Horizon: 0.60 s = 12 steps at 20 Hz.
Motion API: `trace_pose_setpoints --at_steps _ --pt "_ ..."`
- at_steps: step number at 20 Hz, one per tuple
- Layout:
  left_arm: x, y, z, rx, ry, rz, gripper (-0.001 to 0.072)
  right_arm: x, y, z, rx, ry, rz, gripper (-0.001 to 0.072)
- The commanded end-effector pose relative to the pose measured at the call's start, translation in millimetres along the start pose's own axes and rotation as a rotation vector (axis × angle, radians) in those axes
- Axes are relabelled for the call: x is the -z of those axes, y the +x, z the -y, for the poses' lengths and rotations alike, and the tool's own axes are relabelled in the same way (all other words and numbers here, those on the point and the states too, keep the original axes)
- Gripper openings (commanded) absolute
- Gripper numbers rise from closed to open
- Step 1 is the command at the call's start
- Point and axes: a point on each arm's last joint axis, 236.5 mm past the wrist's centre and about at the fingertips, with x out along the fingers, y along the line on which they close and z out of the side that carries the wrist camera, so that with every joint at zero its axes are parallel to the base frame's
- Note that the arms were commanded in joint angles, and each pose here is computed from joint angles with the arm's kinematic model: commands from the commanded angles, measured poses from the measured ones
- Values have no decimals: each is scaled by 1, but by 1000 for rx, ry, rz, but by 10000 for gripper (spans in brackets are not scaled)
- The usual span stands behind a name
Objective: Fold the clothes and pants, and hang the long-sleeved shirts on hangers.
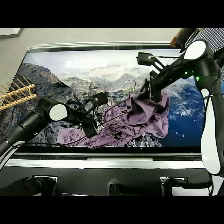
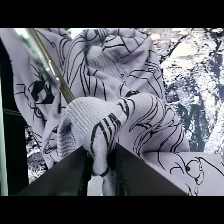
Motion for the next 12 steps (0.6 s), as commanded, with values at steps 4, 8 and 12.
trace_pose_setpoints --at_steps 4,8,12 --pt "-2 -1 -5 -8 -20 15 276 -3 -11 -8 12 -20 -7 47" --pt "1 -5 -17 -23 -49 19 407 4 -32 -8 107 14 -73 46" --pt "9 -28 -51 -113 -352 47 513 5 -51 -10 190 100 -99 46"
